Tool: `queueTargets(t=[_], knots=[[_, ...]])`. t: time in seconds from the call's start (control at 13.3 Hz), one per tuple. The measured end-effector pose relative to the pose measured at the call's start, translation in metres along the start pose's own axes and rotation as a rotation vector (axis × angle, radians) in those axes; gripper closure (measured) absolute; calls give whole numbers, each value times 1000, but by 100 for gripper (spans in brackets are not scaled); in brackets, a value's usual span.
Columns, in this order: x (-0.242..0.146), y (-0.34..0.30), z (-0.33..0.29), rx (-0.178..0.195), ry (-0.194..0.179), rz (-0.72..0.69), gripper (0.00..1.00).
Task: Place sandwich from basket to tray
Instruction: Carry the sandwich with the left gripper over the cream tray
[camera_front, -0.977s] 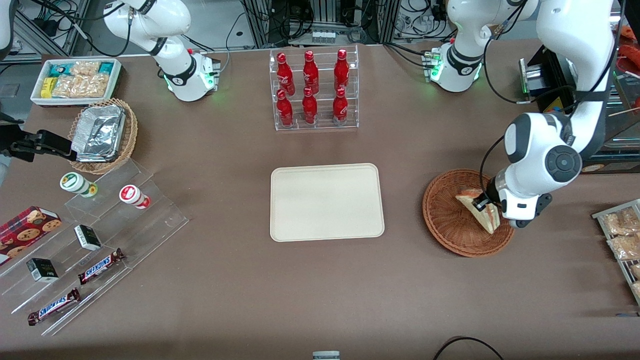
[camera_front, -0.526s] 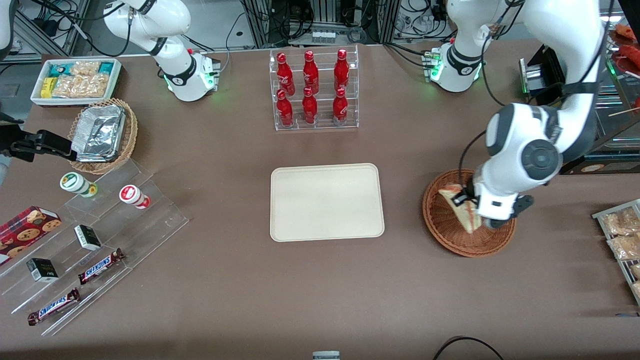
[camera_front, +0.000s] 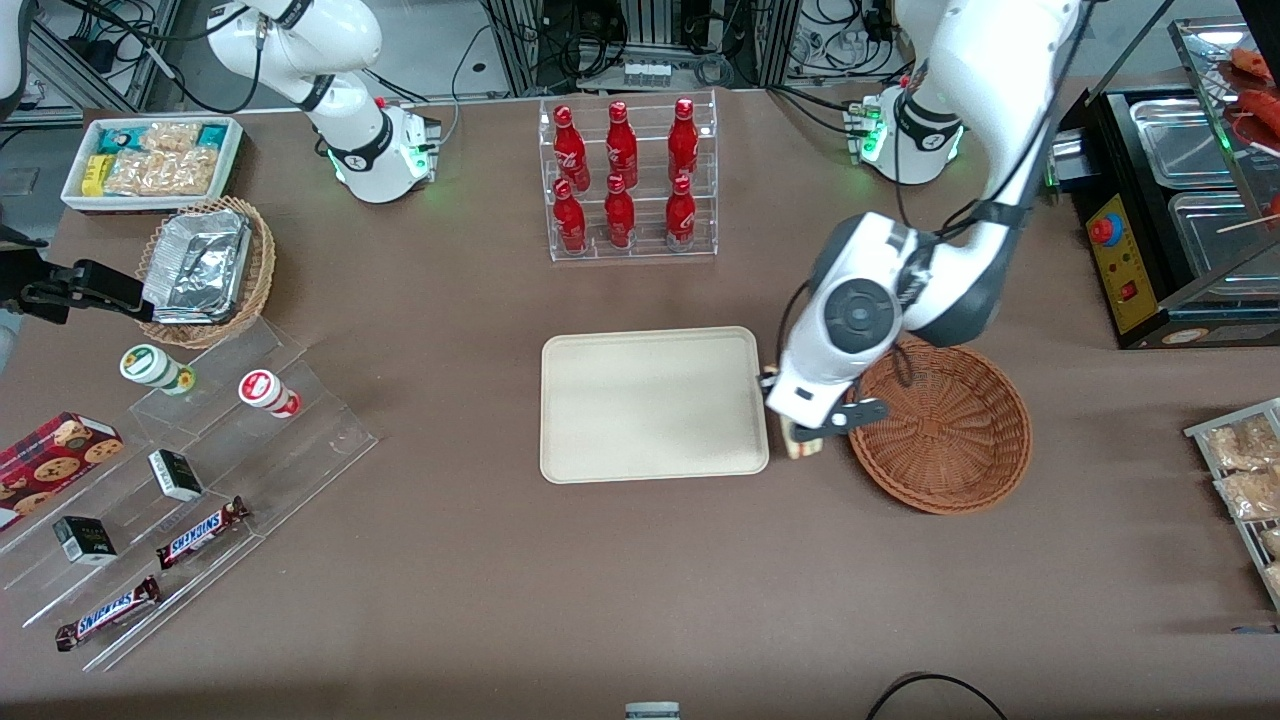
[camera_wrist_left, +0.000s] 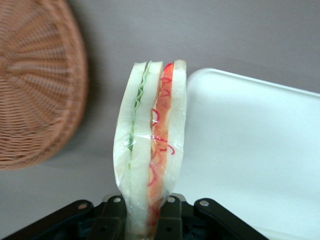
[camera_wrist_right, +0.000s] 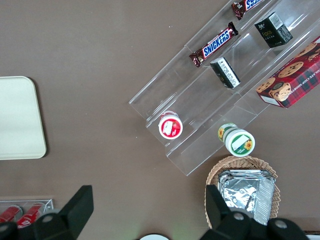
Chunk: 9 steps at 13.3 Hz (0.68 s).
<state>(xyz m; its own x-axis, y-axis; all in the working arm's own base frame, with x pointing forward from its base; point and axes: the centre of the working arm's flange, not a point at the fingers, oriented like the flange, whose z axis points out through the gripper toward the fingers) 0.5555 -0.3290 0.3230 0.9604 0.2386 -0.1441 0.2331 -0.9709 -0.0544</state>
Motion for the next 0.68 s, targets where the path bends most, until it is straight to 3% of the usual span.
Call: queueTargets(t=[0.3, 0.68], knots=[[-11, 49, 6, -35, -5, 31, 83], [-44, 126, 36, -45, -7, 4, 83]])
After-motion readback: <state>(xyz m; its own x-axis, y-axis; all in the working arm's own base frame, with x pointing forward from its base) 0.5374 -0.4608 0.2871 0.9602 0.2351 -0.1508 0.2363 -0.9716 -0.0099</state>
